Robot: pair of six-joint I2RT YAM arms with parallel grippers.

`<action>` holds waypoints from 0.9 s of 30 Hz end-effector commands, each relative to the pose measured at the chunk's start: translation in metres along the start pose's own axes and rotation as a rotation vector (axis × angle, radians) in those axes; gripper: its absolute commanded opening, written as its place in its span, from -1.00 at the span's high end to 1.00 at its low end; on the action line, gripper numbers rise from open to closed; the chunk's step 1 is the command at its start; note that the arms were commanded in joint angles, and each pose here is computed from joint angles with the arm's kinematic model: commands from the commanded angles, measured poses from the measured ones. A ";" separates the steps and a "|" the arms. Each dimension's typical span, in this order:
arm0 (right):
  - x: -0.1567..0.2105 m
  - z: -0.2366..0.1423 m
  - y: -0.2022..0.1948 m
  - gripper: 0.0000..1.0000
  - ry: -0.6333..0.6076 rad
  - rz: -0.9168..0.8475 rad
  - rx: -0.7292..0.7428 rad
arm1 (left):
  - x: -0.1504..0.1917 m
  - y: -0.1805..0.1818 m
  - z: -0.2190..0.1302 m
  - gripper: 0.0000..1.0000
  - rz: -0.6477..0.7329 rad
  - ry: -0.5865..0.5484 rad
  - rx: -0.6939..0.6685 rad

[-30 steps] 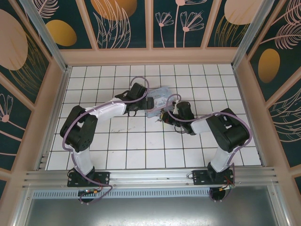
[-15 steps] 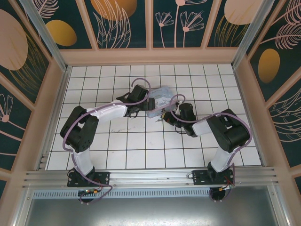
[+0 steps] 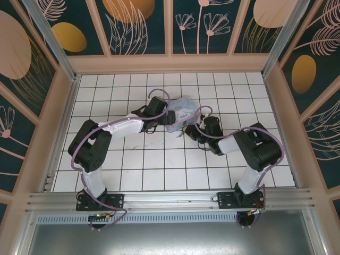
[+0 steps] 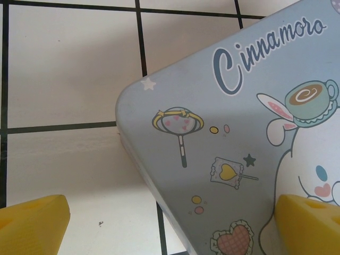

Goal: Unlock a padlock with a key

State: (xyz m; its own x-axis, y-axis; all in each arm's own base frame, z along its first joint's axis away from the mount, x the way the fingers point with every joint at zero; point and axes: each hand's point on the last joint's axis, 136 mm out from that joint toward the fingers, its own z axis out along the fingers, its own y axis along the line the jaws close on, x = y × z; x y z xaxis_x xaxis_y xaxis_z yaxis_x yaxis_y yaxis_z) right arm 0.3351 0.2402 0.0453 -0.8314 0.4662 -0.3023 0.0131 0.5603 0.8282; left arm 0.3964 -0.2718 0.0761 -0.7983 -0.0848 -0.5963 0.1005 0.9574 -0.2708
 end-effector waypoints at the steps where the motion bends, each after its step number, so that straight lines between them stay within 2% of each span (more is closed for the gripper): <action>1: -0.012 0.000 0.010 1.00 -0.045 0.011 -0.055 | 0.055 0.036 0.014 -0.97 0.066 0.163 -0.127; 15: -0.030 -0.006 0.000 1.00 -0.137 0.097 -0.060 | 0.067 0.042 0.019 -0.97 0.075 0.188 -0.139; 22: -0.036 0.001 -0.003 1.00 -0.136 0.066 -0.017 | 0.070 0.043 0.020 -0.97 0.079 0.198 -0.141; 27: -0.046 0.001 -0.004 1.00 -0.178 0.073 -0.015 | 0.074 0.045 0.021 -0.97 0.080 0.206 -0.143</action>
State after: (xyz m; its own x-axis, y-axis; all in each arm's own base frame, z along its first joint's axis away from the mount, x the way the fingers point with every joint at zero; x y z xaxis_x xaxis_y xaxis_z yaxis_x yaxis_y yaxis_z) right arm 0.3528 0.2285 0.0467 -0.7780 0.5641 -0.2766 0.0667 0.5120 0.8564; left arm 0.3995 -0.2756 0.0742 -0.7838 -0.0946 -0.6138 0.1099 0.9516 -0.2870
